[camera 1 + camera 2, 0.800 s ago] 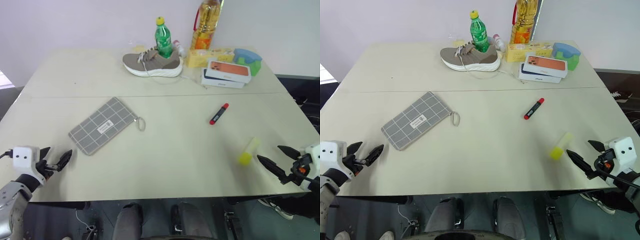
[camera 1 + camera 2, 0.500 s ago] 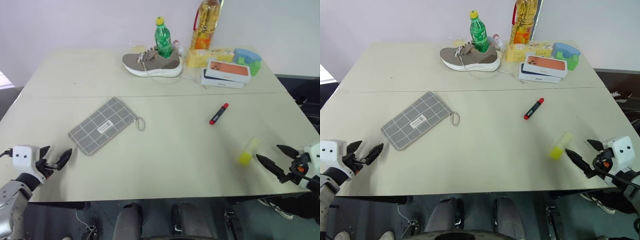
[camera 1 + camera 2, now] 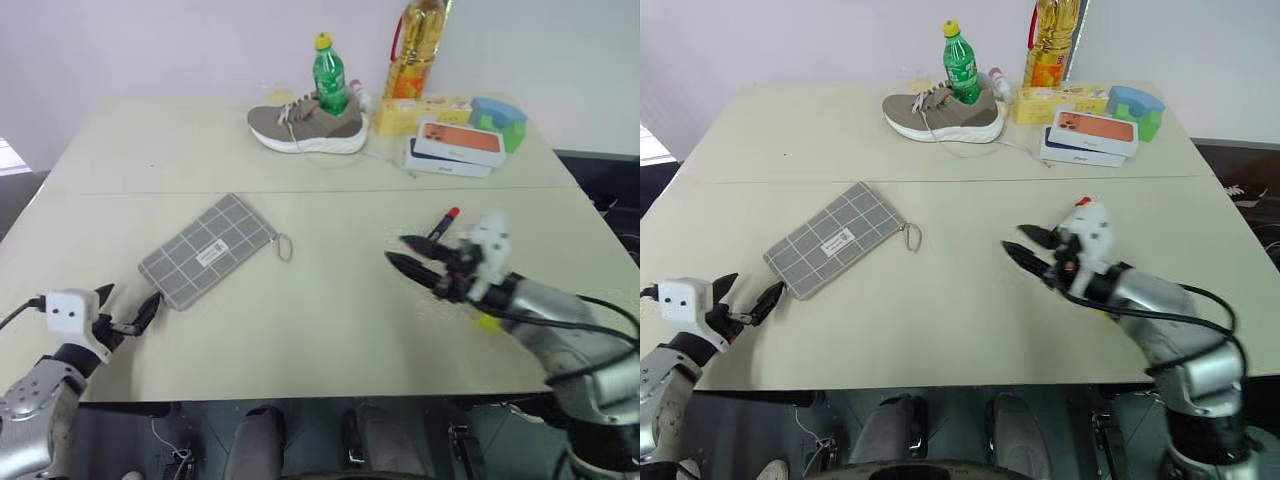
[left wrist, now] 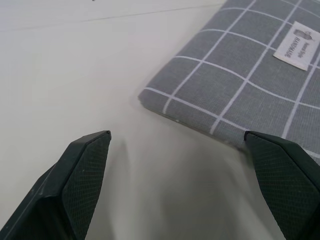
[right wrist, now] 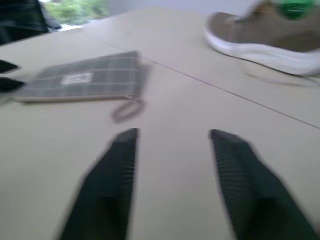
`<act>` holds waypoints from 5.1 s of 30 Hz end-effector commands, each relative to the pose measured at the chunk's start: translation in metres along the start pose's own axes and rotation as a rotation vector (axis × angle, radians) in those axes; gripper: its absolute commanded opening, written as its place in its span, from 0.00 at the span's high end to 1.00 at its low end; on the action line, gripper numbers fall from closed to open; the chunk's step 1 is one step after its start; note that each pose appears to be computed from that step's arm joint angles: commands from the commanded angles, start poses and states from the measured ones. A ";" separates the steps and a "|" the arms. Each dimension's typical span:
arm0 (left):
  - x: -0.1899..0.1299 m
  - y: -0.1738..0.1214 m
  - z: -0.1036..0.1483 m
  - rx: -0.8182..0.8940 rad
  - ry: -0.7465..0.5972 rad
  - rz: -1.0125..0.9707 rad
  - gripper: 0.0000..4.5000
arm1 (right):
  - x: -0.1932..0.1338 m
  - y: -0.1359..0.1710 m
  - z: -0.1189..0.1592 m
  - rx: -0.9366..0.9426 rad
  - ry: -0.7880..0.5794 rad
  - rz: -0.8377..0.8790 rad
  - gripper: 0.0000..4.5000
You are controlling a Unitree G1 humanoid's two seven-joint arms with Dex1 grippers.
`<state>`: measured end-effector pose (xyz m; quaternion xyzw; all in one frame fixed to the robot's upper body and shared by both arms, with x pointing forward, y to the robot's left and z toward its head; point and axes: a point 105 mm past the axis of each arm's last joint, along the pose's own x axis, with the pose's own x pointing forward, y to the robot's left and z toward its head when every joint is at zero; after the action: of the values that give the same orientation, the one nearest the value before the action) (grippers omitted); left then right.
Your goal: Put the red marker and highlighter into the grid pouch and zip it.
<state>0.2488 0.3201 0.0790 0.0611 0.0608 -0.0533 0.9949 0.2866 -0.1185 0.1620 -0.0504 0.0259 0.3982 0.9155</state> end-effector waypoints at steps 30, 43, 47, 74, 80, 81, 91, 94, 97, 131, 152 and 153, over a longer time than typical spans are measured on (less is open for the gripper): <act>-0.016 0.001 0.012 0.296 0.015 -0.126 0.00 | 0.216 0.095 -0.043 -0.007 0.271 0.069 1.00; -0.002 0.001 0.009 0.864 0.030 -0.412 0.00 | 0.217 0.105 -0.043 -0.003 0.257 0.102 1.00; 0.011 -0.010 0.000 0.930 0.009 -0.499 0.00 | 0.217 0.107 -0.041 -0.007 0.247 0.109 1.00; 0.046 -0.062 -0.001 1.090 -0.225 -0.605 0.98 | 0.215 0.105 -0.039 -0.013 0.233 0.102 1.00; 0.051 -0.064 0.020 0.986 -0.295 -0.519 0.98 | 0.207 0.083 -0.012 -0.120 0.105 0.051 1.00; 0.053 -0.068 0.027 0.927 -0.312 -0.503 0.98 | 0.203 0.076 -0.004 -0.147 0.068 0.035 1.00; 0.061 -0.134 0.073 0.555 -0.410 -0.563 1.00 | 0.103 0.002 0.024 -0.052 -0.033 -0.093 0.55; 0.071 -0.159 0.081 0.461 -0.431 -0.573 1.00 | 0.065 -0.020 0.016 -0.045 0.033 -0.144 0.25; 0.076 -0.175 0.087 0.398 -0.454 -0.589 1.00 | 0.048 -0.031 0.013 -0.001 0.070 -0.204 0.01; 0.061 -0.206 0.091 0.389 -0.462 -0.716 1.00 | 0.040 -0.026 0.000 -0.227 0.229 -0.221 0.99; 0.090 -0.261 0.106 0.397 -0.538 -0.721 1.00 | 0.067 0.072 0.030 -0.534 0.208 0.215 0.99; 0.091 -0.262 0.107 0.393 -0.541 -0.714 1.00 | 0.067 0.071 0.030 -0.534 0.211 0.218 0.99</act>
<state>0.3251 0.0552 0.1326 0.2045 -0.1671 -0.4028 0.8764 0.2975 -0.0397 0.1687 -0.3286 0.0603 0.4317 0.8379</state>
